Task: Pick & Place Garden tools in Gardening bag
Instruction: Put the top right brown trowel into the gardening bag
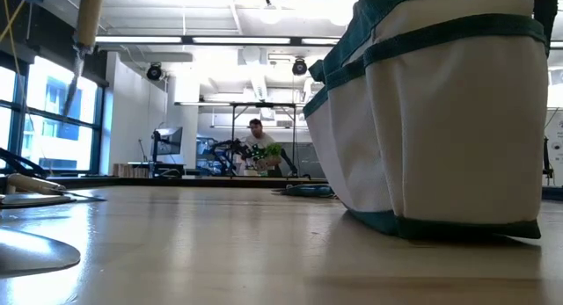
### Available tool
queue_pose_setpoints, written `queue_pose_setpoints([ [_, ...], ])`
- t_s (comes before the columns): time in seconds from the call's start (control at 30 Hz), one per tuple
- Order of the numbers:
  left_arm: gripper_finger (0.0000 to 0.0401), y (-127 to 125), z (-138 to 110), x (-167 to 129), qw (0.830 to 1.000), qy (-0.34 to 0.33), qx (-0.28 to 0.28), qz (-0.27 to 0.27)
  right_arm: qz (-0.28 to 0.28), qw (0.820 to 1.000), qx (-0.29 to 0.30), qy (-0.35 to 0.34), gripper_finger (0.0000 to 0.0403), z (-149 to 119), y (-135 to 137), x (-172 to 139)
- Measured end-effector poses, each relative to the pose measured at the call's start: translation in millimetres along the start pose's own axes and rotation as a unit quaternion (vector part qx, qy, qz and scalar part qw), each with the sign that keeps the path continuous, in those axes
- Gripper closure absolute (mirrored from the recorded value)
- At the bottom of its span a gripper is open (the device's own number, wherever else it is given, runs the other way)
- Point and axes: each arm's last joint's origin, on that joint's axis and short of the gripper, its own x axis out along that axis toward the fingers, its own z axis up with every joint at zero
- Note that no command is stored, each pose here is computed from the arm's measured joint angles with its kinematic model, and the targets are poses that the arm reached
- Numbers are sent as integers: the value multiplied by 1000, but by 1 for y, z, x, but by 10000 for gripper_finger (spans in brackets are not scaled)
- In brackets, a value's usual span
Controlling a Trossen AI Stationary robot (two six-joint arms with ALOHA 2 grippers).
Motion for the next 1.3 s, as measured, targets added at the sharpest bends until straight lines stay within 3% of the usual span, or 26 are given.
queue_pose_setpoints([
  [0.1,339,-8,18,16,995,-2,27,-99,0,1000,0,0,330,0,0,0],
  [0.23,339,-1,35,46,966,-114,38,-230,2,1000,2,-2,330,0,1,0],
  [0.4,339,24,24,79,958,-157,9,-239,16,1000,10,4,330,-2,6,-3],
  [0.6,339,42,15,117,923,-243,-53,-293,32,999,4,11,330,-4,12,-5],
  [0.7,339,35,10,136,918,-251,-76,-298,30,999,3,10,330,-4,11,-5],
  [0.93,339,0,3,170,911,-257,-61,-317,29,999,10,9,330,-4,11,-5],
  [1.13,339,-6,11,177,905,-274,-50,-321,30,999,18,3,330,-3,12,-5],
  [1.3,339,-5,9,180,918,-259,-46,-297,27,1000,14,2,330,-2,10,-4],
])
